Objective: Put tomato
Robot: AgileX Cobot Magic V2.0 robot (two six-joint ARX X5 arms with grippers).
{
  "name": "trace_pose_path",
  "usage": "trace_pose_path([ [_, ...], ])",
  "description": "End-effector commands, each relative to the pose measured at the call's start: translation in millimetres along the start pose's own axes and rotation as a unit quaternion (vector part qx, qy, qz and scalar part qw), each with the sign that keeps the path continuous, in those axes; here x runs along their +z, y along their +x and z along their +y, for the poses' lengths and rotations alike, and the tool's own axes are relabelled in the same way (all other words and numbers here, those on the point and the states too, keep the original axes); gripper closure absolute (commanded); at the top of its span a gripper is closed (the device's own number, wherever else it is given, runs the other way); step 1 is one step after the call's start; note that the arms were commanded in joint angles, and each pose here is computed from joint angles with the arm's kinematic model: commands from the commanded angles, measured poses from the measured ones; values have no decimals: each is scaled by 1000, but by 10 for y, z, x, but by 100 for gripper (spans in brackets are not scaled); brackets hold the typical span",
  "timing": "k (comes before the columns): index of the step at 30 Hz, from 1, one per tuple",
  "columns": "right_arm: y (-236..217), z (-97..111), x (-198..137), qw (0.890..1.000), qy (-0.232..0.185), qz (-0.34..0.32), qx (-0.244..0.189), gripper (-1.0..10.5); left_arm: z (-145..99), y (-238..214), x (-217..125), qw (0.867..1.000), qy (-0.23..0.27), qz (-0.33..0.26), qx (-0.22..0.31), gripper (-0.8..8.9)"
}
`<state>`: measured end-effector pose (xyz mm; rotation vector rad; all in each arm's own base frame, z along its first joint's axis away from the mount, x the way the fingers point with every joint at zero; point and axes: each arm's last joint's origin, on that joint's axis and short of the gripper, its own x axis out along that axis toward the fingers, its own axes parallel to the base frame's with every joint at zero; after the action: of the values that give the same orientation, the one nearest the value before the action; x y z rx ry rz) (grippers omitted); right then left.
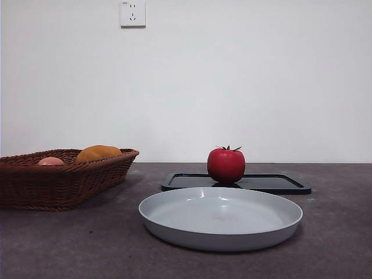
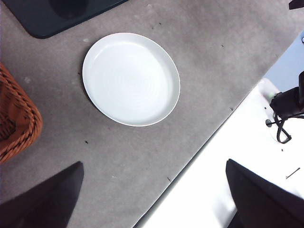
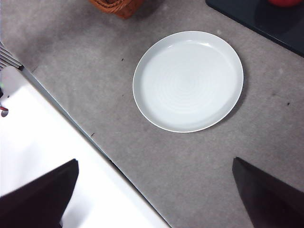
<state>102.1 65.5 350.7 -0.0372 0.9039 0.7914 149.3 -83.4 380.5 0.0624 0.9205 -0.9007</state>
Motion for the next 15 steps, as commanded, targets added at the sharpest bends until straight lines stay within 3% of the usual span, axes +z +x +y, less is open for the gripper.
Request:
trace_pose_path([
  [1,-7,14,31,1000,1,-5,4,434,-21,-29,45,1000,13,-9,-3,348],
  [8,-6,13,31,1000,1,-5,4,463,-21,-29,44,1000,12,-8,-3,360],
  [11,-6,13,30,1000,1,-4,4,649,-21,-29,44,1000,12,-8,-3,480],
  [15,-7,14,31,1000,0,-5,4,844,-21,-29,44,1000,12,-8,-3,723],
])
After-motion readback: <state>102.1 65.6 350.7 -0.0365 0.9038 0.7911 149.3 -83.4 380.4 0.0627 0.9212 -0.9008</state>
